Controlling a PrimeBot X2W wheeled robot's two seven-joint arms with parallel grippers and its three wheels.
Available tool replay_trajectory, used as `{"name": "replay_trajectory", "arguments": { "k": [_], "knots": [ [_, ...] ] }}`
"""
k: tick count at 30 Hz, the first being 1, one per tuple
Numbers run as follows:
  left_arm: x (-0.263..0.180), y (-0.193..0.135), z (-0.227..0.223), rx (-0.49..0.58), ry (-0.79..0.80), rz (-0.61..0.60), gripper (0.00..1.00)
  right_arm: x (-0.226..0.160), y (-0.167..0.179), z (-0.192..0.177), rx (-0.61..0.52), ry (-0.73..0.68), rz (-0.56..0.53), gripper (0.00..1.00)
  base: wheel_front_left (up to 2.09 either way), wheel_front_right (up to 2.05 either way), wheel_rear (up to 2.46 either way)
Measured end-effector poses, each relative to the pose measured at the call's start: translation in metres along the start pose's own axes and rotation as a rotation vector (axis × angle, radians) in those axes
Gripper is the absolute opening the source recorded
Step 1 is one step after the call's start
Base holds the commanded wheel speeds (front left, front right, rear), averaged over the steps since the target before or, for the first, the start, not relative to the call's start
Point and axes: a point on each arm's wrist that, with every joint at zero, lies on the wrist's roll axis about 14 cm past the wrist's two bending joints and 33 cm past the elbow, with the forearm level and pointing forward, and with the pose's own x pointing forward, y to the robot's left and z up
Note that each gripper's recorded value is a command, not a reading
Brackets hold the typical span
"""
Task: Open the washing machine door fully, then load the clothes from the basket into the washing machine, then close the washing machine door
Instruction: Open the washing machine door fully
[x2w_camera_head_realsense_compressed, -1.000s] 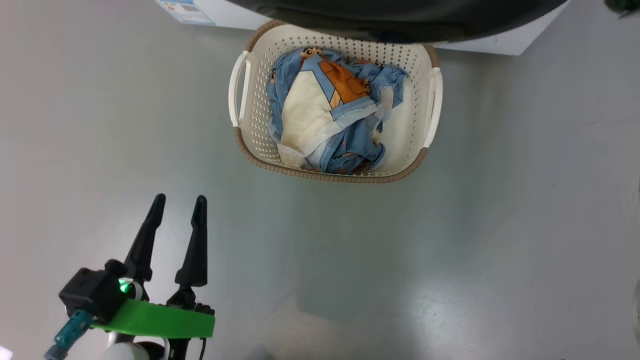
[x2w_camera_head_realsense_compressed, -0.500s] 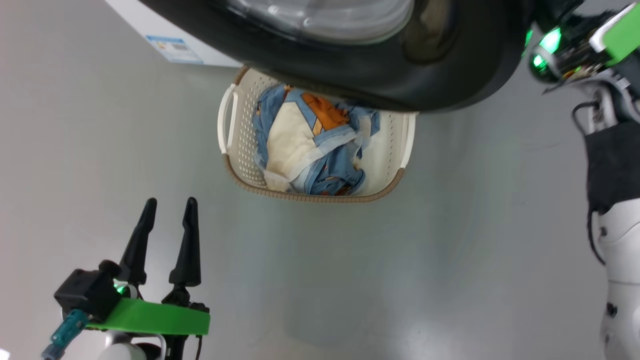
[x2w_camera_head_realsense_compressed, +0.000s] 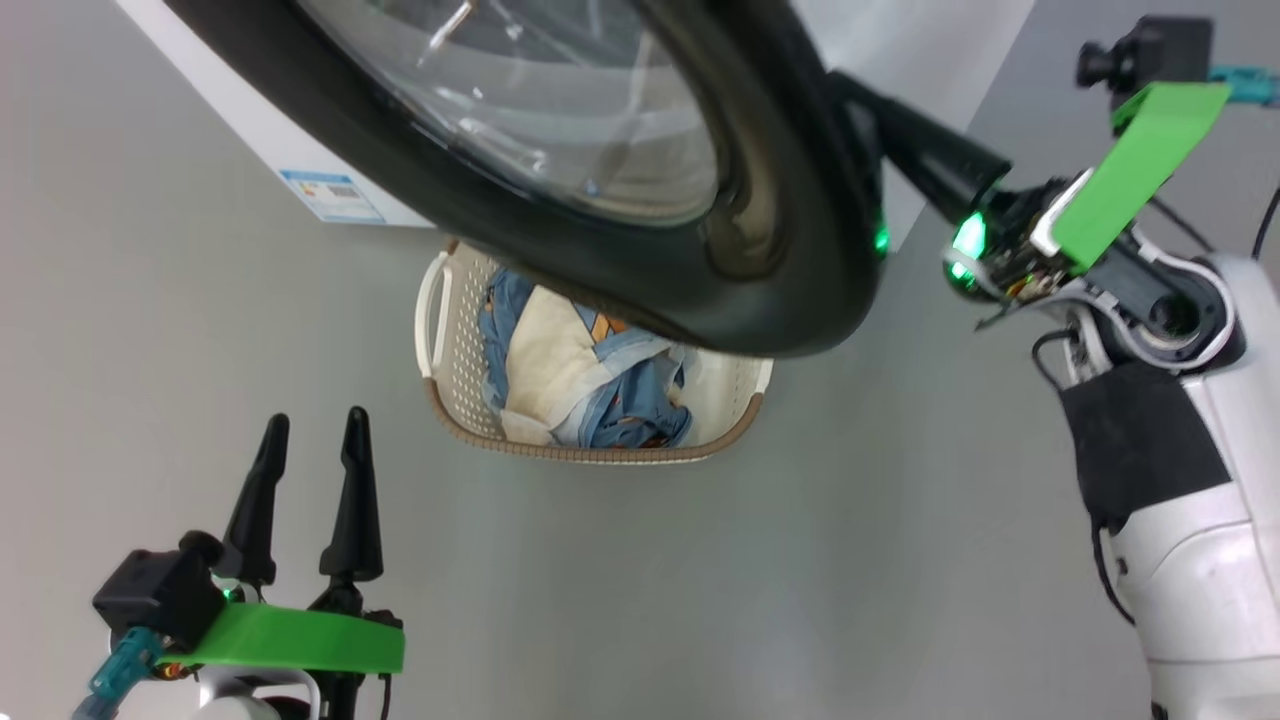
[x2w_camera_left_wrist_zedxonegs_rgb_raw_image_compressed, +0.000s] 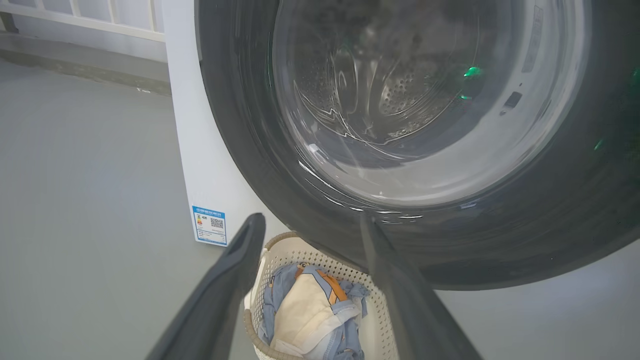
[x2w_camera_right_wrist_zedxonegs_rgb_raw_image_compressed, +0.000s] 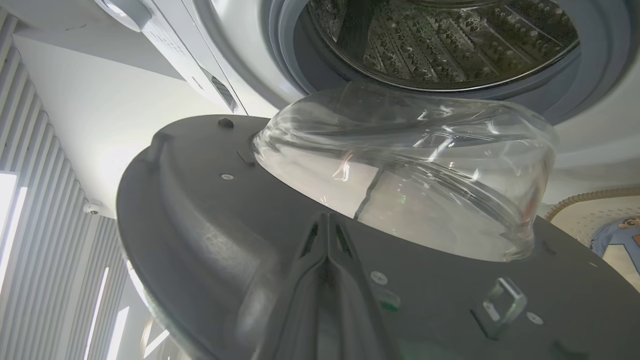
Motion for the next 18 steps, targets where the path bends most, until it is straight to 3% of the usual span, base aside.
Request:
{"name": "replay_trajectory", "arguments": {
  "k": [18],
  "knots": [
    [-0.02,-0.002,0.019,-0.03,-0.046,0.002,1.0,-0.006,0.022,-0.082,0.022,0.218,0.019,0.0,0.0,0.0,0.0]
  ]
}}
